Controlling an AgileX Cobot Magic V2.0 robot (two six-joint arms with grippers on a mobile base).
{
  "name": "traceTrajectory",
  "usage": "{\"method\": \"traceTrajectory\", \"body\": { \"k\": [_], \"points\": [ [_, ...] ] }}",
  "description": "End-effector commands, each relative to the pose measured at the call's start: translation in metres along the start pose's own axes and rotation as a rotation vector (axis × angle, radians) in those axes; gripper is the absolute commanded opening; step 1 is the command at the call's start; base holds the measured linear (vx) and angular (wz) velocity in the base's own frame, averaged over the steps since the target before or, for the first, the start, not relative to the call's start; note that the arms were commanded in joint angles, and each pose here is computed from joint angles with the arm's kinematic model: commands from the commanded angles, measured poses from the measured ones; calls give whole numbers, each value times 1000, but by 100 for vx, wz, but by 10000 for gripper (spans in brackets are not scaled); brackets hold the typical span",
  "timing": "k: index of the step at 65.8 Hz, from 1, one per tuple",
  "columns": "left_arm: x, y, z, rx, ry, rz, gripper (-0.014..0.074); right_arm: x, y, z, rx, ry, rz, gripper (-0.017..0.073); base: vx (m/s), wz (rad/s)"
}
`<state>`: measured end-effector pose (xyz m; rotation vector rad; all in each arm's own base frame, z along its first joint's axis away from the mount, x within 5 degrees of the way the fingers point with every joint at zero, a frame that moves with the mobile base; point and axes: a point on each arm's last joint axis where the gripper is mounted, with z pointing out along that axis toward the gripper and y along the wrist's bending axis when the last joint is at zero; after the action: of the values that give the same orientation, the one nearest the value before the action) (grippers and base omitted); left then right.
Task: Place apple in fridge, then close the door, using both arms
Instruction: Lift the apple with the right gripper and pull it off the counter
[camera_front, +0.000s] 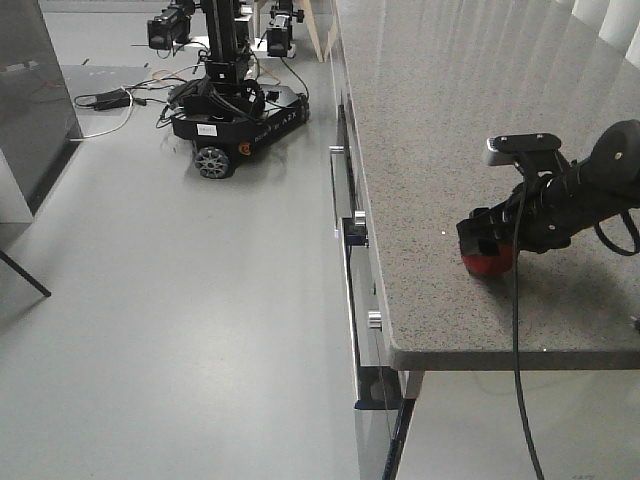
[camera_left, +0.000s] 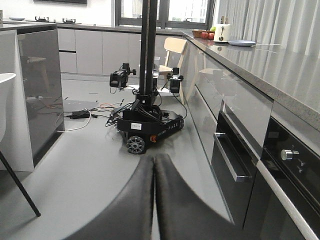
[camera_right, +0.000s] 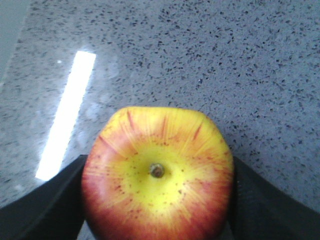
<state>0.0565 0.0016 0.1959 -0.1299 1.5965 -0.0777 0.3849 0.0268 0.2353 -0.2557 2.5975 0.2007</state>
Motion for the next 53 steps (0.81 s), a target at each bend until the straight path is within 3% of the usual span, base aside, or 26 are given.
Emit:
{"method": "traceTrajectory", "body": {
  "k": [1,19,35,43,53],
  "points": [
    [2,1,0,5,-59,-11,-6,-17,6,-49,7,-140,-14,365,0,0],
    [2,1,0,5,-59,-11,-6,-6,27,-120,-43,-175,-52,365,0,0],
    [2,1,0,5,-59,-11,-6,8,76,-178,-109,-264,-182,365,0,0],
    [2,1,0,5,-59,-11,-6,22,97,-192,-139,-290,-228,365,0,0],
    [2,1,0,5,-59,-11,-6,59,110,-193,-179,-334,-242,365,0,0]
  ]
}}
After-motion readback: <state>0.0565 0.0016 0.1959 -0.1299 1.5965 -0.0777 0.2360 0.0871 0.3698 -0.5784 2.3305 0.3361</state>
